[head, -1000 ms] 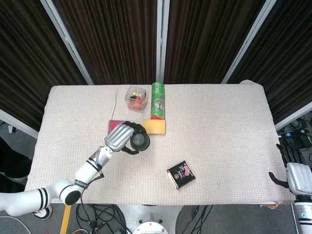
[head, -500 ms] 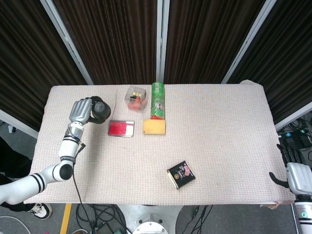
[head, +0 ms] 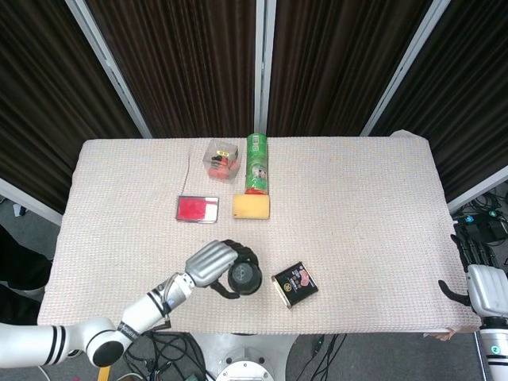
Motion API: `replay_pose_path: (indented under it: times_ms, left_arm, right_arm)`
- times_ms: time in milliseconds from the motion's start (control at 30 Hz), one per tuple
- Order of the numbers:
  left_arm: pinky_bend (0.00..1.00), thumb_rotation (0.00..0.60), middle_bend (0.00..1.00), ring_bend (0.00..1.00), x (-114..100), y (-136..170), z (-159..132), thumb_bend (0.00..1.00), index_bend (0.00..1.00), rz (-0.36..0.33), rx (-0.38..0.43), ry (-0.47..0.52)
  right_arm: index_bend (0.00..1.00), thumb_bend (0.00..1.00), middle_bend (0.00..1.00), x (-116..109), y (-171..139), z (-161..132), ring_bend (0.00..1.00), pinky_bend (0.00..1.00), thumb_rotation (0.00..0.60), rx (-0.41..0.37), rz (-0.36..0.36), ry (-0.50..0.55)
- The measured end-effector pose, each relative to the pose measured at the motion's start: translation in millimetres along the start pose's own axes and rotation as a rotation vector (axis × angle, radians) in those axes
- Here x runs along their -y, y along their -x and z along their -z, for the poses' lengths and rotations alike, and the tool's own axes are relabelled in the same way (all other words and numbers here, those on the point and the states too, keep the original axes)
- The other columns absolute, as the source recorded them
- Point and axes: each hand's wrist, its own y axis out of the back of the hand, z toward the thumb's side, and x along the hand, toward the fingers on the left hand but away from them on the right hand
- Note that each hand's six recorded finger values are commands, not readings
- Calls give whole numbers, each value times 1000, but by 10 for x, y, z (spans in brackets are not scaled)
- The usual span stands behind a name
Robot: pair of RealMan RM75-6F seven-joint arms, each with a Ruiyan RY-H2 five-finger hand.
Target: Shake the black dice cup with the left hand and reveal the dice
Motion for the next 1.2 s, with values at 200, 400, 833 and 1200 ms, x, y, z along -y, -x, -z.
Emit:
replay_pose_path:
  times_ms: [200, 400, 833, 1200]
  left_arm:
    - [294, 600, 520, 312, -362, -158, 811, 232, 497, -134, -235, -38]
    - [294, 600, 520, 312, -969, 21, 1984, 232, 494, -341, -599, -63]
    - [293, 600, 520, 312, -230, -74, 835, 229, 500, -157, -198, 5]
    - [292, 600, 520, 312, -76, 175, 1238, 228, 497, -203, -235, 56]
  right_arm:
    - [0, 168, 0, 23, 3, -7, 0, 0, 600, 1, -6, -4]
    - [0, 169, 0, 26, 12, 16, 0, 0, 600, 9, -9, -2]
    - [0, 168, 0, 46, 11, 3, 0, 0, 600, 3, -16, -3]
    - [0, 169, 0, 85, 23, -10, 0, 0, 600, 3, -27, -10]
